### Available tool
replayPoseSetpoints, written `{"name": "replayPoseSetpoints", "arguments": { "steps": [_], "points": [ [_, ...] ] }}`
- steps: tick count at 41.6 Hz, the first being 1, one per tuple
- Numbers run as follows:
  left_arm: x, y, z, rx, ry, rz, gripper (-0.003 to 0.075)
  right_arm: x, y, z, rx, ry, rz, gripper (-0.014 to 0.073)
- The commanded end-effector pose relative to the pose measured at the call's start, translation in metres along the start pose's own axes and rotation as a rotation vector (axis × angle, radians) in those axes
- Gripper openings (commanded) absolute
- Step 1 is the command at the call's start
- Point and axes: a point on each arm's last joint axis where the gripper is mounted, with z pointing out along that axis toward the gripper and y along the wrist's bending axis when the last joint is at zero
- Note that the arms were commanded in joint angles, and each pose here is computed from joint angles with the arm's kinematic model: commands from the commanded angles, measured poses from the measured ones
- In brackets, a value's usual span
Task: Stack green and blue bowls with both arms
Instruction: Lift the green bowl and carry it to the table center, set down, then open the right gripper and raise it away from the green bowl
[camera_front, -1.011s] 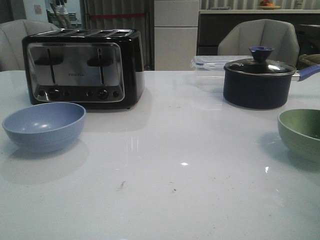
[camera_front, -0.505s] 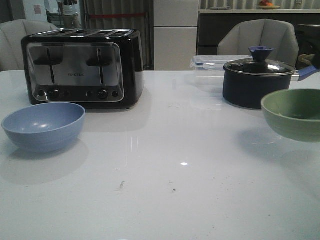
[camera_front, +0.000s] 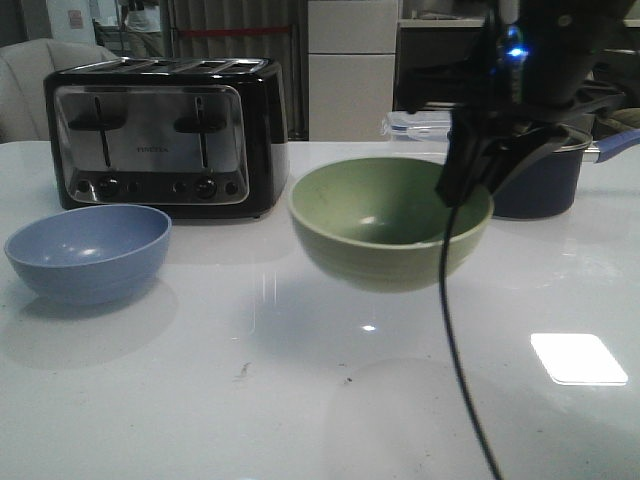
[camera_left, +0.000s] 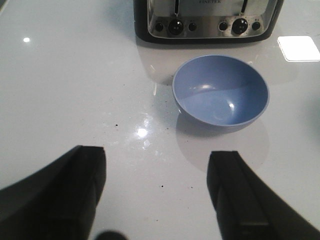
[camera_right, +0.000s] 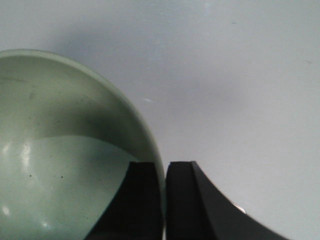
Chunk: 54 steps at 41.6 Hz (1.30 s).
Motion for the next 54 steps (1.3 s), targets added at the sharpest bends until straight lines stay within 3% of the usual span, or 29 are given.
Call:
{"name": "replayPoseSetpoints", "arguments": {
  "steps": [1, 13, 16, 24, 28, 36, 46, 54],
  "points": [
    [-0.015, 0.000, -0.003, 0.002, -0.099, -0.007, 0.0497, -0.012, 0.017, -0.009, -0.036, -0.103, -0.034, 0.0053],
    [-0.015, 0.000, -0.003, 0.002, -0.099, -0.007, 0.0497, -0.008, 0.031, 0.031, -0.062, -0.031, -0.036, 0.0060],
    [-0.015, 0.000, -0.003, 0.002, -0.099, -0.007, 0.0497, -0.006, 0.030, 0.039, -0.059, -0.012, -0.034, 0.0108],
    [-0.015, 0.000, -0.003, 0.002, -0.099, -0.007, 0.0497, -0.010, 0.030, 0.043, -0.057, -0.046, -0.032, 0.0358],
    [-0.015, 0.000, -0.003, 0.002, -0.099, -0.007, 0.0497, -0.014, 0.031, 0.032, -0.059, -0.096, -0.038, 0.0417],
    [-0.015, 0.000, -0.003, 0.002, -0.101, -0.007, 0.0497, -0.014, 0.033, -0.017, -0.041, -0.220, -0.117, 0.0414],
    [-0.015, 0.000, -0.003, 0.001, -0.099, 0.000, 0.0497, 0.025, 0.027, -0.077, -0.004, -0.334, -0.197, 0.0414],
    [-0.016, 0.000, -0.003, 0.001, -0.108, 0.001, 0.0508, 0.065, 0.019, -0.096, -0.004, -0.354, -0.201, 0.0414]
  ]
}}
